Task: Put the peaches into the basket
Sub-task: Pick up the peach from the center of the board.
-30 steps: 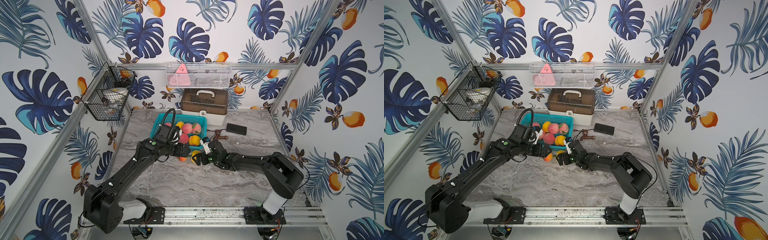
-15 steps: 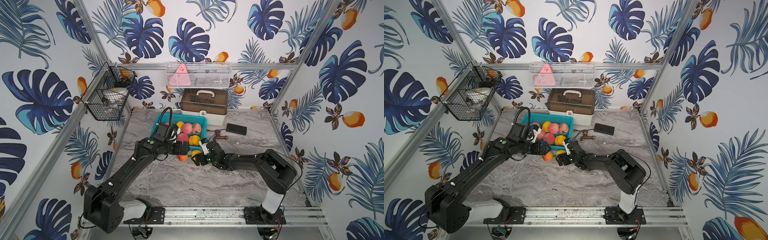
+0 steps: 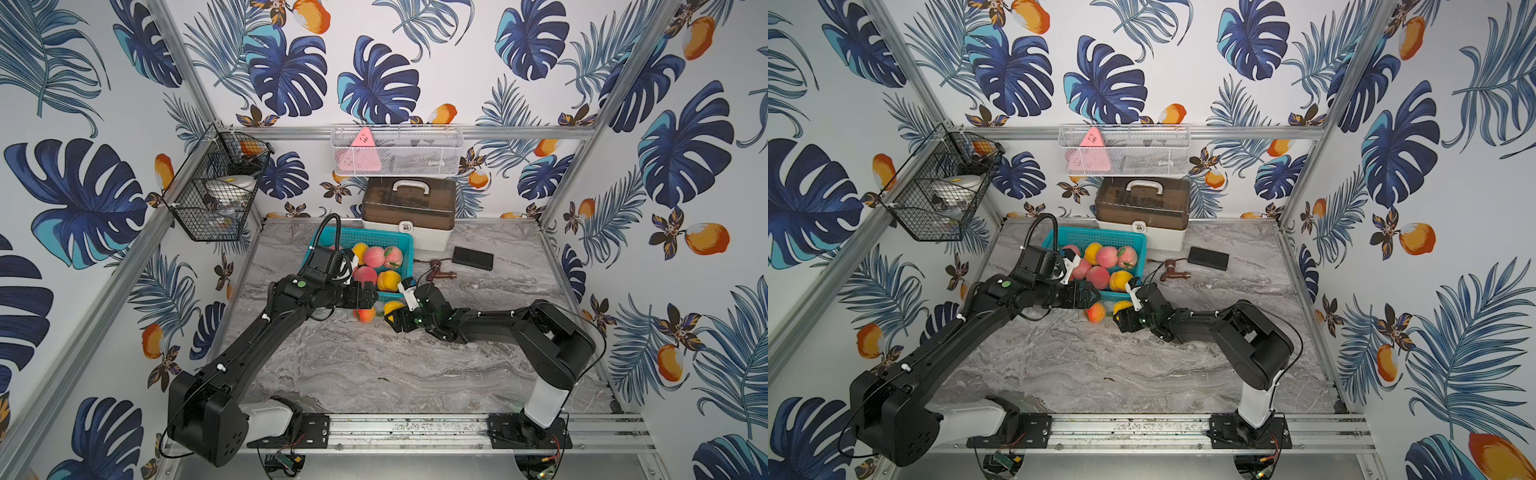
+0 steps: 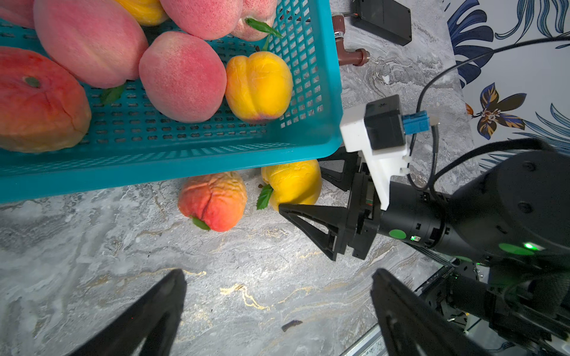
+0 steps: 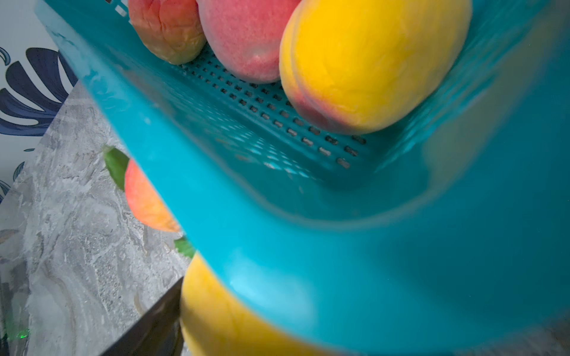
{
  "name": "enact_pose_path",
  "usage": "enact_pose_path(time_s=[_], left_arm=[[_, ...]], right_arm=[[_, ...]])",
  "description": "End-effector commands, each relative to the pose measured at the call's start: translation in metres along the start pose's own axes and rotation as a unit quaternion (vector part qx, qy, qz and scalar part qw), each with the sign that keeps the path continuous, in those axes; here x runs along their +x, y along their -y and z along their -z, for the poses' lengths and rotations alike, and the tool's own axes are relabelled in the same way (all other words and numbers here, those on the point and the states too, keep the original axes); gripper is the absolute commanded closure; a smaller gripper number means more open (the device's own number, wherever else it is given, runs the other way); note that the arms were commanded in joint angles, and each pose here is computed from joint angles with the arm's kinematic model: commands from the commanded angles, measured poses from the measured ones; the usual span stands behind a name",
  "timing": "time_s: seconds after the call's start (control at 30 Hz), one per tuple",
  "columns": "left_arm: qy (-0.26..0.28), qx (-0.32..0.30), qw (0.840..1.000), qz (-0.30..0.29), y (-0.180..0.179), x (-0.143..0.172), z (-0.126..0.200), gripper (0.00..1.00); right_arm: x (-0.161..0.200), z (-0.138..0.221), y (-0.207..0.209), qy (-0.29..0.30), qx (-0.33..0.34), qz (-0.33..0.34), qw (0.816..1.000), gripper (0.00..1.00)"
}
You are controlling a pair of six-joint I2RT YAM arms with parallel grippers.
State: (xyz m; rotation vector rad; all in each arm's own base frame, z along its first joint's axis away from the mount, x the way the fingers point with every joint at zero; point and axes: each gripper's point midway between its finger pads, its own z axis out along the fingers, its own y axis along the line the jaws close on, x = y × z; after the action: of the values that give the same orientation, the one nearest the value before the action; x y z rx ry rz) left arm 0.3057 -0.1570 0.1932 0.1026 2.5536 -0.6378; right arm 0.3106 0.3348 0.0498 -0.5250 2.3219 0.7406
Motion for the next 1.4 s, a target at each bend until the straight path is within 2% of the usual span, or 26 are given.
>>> enact_pose_path(time_s=[0.0, 0.4, 0.7, 1.03, 1.37], left_arm=[[0.004, 0.009, 1.0, 0.002, 0.003, -0.003, 0.001, 0.03], [-0.021, 0.029, 0.999, -0.01, 0.013, -0.002, 0.003, 0.03], [-0.056, 0.121, 0.991, -0.01, 0.046, 0.004, 0.002, 0.02], [-0.071, 0.192, 0.977, -0.053, 0.099, 0.011, 0.006, 0.01], [-0.078, 0.243, 0.966, -0.031, 0.122, 0.012, -0.006, 0.01]], right_arm=[[-0.001, 0.007, 0.002, 0.011, 0.004, 0.012, 1.0, 0.19], [0.005, 0.054, -0.007, 0.03, -0.015, 0.05, 0.998, 0.19], [-0.009, 0.095, -0.024, 0.082, -0.042, 0.105, 0.99, 0.18], [-0.03, 0.125, -0.044, 0.125, -0.073, 0.135, 0.98, 0.18], [-0.044, 0.148, -0.056, 0.153, -0.086, 0.15, 0.973, 0.18]])
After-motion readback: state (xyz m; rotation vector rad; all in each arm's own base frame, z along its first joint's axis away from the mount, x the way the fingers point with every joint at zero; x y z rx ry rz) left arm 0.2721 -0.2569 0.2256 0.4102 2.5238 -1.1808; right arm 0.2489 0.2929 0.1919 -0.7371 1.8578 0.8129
